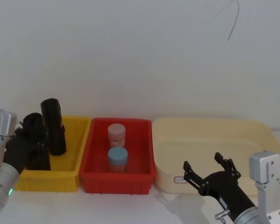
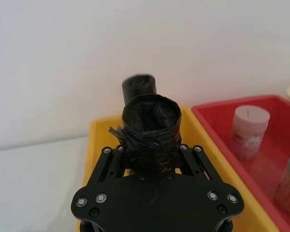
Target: Pick up the garbage bag with the one hand and transfer it to the other hand.
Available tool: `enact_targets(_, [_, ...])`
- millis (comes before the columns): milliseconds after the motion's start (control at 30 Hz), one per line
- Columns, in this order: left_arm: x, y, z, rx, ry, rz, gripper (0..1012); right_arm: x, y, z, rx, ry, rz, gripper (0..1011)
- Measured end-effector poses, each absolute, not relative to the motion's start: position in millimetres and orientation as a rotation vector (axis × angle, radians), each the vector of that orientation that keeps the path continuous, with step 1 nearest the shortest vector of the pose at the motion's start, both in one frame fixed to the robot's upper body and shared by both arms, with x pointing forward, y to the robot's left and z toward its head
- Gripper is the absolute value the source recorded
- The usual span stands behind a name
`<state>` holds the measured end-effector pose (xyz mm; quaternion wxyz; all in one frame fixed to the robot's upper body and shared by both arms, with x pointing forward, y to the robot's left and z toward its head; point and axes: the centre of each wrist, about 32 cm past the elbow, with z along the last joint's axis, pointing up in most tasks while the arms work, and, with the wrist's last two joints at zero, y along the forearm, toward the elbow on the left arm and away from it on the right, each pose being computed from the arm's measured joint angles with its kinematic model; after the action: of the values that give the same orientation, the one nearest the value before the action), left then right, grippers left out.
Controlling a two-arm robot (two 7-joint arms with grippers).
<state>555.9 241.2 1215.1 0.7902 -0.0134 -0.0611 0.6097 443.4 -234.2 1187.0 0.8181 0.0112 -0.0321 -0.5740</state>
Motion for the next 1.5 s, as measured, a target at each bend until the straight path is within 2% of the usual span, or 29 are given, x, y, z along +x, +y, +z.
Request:
enact_targets(433, [551.7, 236.9, 1245.7, -0.131, -0.228, 1.295, 374, 443.4, -234.2, 1187.0, 0.024, -0.068, -1.223, 1002])
enact_targets(767, [545.0, 228.4, 1273.6, -0.227, -0.284, 1.200, 374, 443.4, -234.2, 1187.0, 0.024, -0.068, -1.223, 1001])
enact_targets(1067, [536.7, 216.4, 1286.6, -0.271, -0.273, 1.082, 374, 443.4, -234.2, 1187.0, 0.024, -0.068, -1.223, 1001])
enact_targets(1500, [522.5, 193.4, 1290.3, -0.277, -0.210, 0.891, 374, 443.4, -234.2, 1187.0, 0.024, -0.068, -1.223, 1001])
